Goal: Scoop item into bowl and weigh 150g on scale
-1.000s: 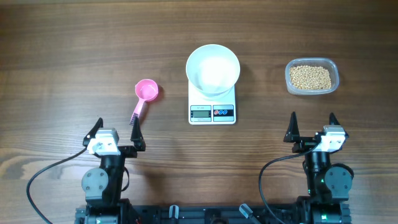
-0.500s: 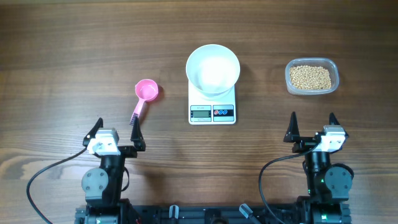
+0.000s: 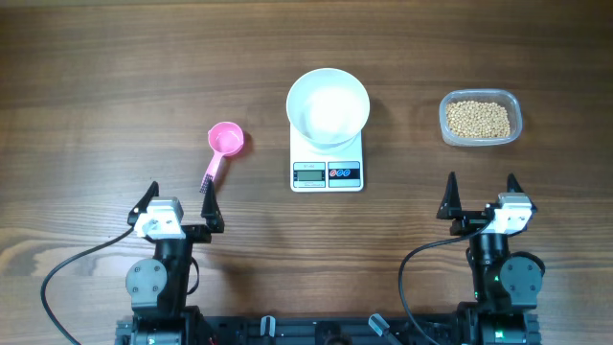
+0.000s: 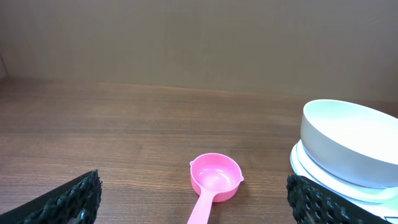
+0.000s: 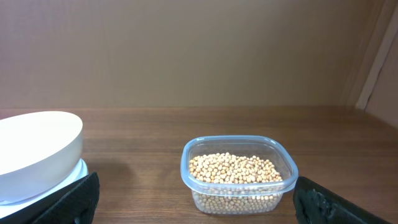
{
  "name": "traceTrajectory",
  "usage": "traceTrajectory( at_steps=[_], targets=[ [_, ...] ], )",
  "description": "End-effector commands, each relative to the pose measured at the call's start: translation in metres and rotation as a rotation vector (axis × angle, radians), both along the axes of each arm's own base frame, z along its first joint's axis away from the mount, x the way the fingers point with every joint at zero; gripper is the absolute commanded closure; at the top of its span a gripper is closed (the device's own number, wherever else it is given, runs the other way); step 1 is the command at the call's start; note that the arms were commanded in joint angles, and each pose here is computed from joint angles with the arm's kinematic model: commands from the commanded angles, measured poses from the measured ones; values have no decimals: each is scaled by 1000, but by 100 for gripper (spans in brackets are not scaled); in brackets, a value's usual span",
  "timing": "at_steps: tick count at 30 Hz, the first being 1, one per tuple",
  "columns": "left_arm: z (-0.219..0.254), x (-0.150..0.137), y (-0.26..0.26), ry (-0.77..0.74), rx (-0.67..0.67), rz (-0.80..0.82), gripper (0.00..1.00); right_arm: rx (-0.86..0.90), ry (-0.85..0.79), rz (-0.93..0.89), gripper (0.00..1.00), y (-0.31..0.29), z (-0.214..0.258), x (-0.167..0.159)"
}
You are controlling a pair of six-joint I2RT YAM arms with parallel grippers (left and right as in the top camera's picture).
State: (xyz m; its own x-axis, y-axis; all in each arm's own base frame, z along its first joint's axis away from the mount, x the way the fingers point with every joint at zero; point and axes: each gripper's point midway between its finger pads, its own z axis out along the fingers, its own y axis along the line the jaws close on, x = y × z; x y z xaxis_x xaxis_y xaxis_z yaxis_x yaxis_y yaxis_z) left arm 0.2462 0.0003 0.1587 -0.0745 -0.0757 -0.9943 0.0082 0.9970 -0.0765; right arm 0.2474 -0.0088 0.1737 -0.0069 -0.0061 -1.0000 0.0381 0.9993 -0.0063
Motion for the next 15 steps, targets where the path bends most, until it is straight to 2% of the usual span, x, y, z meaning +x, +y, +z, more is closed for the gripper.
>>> traceTrajectory(
  at_steps=[1, 15],
  targets=[
    [-2, 0, 2, 3, -3, 6, 0, -18, -10, 2, 0, 0, 2, -1],
    [-2, 0, 2, 0, 0, 6, 0, -18, -10, 2, 0, 0, 2, -1]
  ],
)
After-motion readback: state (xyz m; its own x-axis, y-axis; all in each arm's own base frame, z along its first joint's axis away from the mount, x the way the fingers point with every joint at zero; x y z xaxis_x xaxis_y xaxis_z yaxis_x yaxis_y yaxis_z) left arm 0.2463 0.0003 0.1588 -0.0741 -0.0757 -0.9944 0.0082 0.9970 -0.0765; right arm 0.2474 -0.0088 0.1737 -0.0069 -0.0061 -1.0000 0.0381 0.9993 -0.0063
